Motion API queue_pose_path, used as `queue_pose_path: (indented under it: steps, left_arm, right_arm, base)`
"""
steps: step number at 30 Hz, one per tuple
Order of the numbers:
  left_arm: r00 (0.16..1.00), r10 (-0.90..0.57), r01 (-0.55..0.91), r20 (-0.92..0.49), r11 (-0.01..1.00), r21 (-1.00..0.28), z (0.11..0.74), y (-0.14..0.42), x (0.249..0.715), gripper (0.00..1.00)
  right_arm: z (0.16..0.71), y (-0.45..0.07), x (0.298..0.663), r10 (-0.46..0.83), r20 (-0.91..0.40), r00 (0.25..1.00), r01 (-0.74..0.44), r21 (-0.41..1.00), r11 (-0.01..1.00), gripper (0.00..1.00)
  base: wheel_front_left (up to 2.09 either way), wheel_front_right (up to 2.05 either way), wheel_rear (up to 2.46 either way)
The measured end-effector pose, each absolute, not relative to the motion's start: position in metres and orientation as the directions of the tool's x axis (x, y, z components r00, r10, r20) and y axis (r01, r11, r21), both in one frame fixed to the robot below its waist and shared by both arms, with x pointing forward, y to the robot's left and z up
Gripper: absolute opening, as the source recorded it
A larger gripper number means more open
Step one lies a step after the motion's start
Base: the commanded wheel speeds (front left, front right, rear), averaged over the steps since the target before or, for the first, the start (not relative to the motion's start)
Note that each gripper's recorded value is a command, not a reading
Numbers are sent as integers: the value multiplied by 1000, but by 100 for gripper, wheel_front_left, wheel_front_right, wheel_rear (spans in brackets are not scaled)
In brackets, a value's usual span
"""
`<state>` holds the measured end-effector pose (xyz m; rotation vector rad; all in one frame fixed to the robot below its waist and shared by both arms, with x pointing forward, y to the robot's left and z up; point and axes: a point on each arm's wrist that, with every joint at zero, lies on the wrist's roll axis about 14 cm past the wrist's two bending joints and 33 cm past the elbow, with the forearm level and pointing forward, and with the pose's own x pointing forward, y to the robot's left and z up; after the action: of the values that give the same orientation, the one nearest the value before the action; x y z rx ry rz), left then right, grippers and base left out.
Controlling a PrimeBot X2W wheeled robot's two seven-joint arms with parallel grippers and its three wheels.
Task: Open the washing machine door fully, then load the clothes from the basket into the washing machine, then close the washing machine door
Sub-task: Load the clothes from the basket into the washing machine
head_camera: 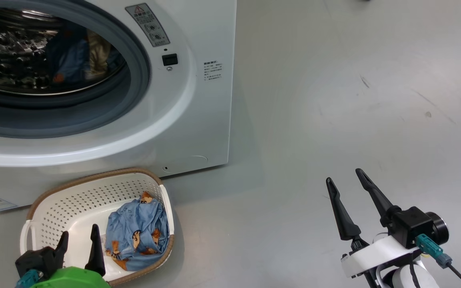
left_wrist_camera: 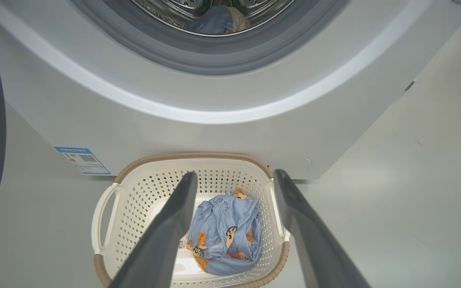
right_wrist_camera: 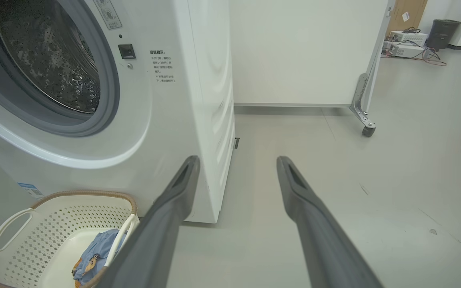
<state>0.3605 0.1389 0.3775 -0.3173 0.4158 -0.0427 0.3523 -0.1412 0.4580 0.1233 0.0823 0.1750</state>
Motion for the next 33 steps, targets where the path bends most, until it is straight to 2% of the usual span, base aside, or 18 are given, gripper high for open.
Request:
queue_pose_path:
  steps: [14, 22, 33]
  left_arm:
    - [728, -196, 15, -657, 963, -271, 293, 129, 394, 100]
    - [632, -194, -7, -750, 966, -257, 250, 132, 407, 100]
    - [482, -231, -35, -845, 959, -283, 201, 116, 400, 100]
  right_arm:
    - [434, -157, 389, 125, -128, 984, -111, 112, 987, 100]
    - [412, -162, 405, 118, -178, 977, -102, 95, 990, 100]
    - [385, -175, 409, 85, -247, 965, -70, 70, 995, 100]
  base:
    - [0, 0, 0]
    - [0, 0, 0]
    - [0, 0, 0]
